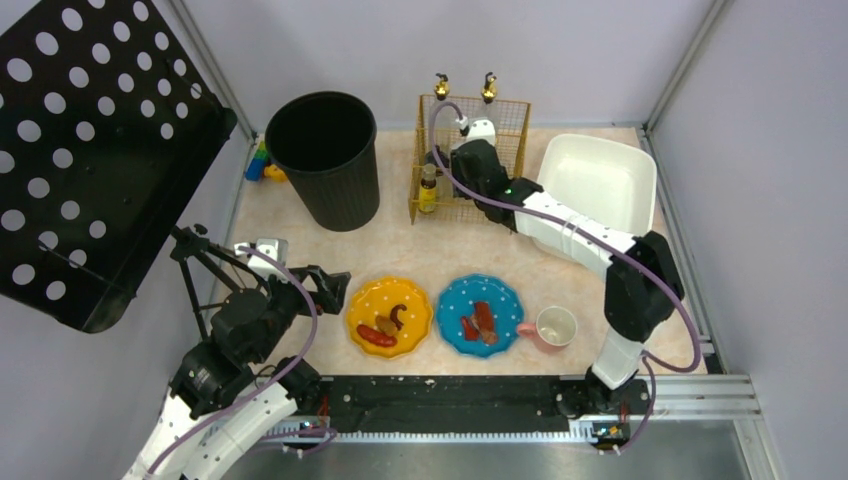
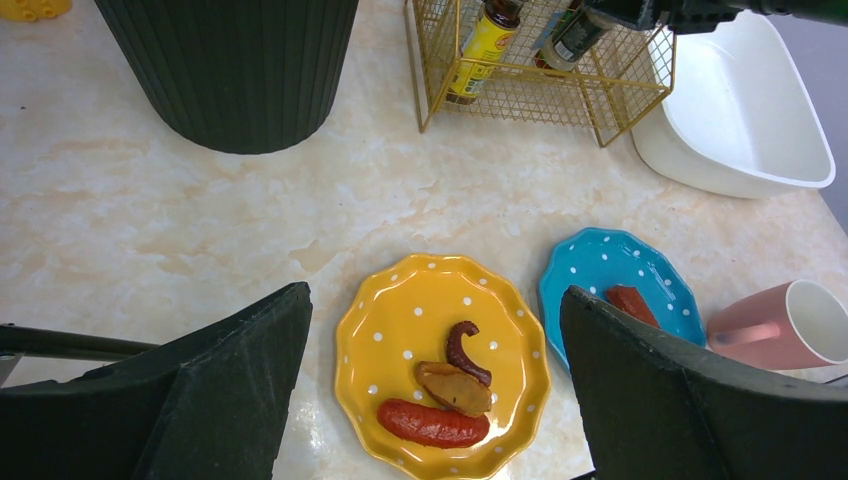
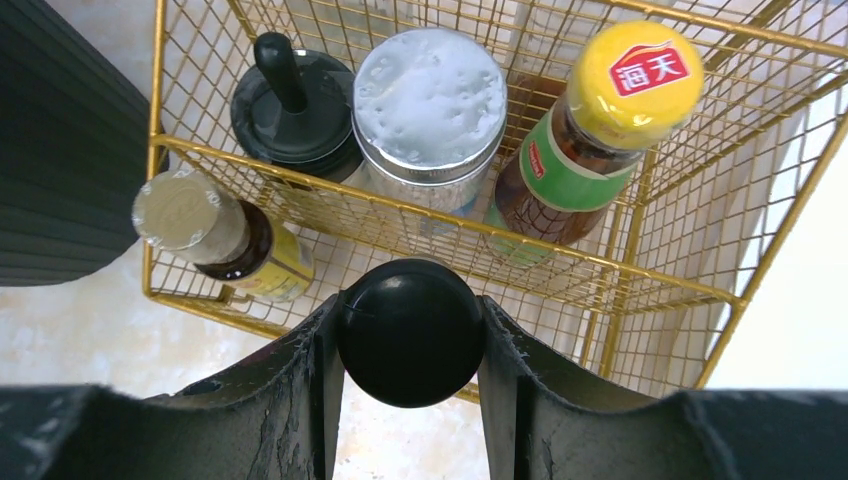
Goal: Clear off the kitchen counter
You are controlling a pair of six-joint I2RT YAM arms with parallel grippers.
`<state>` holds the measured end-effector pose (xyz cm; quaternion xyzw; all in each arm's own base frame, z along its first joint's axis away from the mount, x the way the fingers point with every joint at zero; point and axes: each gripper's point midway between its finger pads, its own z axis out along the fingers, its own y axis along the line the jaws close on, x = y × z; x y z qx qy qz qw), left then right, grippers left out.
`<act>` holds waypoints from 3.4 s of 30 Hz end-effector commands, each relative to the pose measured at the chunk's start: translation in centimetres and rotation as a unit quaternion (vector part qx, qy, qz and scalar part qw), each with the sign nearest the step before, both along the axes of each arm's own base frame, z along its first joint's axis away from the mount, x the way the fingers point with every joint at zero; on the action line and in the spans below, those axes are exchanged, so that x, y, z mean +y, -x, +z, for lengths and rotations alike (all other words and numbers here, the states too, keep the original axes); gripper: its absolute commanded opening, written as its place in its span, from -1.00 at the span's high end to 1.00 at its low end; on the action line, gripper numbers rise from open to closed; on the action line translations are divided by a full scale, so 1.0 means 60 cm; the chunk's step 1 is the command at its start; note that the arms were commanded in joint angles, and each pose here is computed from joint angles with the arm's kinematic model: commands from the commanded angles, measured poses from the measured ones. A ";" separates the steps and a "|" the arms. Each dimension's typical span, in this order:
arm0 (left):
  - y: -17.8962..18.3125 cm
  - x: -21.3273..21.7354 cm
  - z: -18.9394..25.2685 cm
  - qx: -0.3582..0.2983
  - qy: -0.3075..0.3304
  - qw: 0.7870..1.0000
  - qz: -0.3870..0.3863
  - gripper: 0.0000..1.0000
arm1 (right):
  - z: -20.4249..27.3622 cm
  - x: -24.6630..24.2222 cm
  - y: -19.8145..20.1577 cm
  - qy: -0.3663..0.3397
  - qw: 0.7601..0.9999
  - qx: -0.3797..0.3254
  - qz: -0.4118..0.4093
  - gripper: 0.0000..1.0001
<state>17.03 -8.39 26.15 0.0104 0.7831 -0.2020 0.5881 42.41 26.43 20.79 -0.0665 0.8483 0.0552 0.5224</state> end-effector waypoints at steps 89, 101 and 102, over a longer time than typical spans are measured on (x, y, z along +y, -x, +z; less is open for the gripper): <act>-0.005 -0.017 -0.257 0.305 0.081 0.928 0.199 -0.78 | -0.138 0.169 0.292 -0.101 0.921 0.177 0.332 -0.39; 0.025 -0.017 -0.344 0.357 0.087 0.905 0.213 -0.37 | -0.198 0.202 0.298 -0.102 0.901 0.223 0.358 -0.21; 0.027 -0.016 -0.349 0.359 0.088 0.904 0.216 -0.35 | -0.200 0.203 0.298 -0.102 0.900 0.226 0.360 -0.17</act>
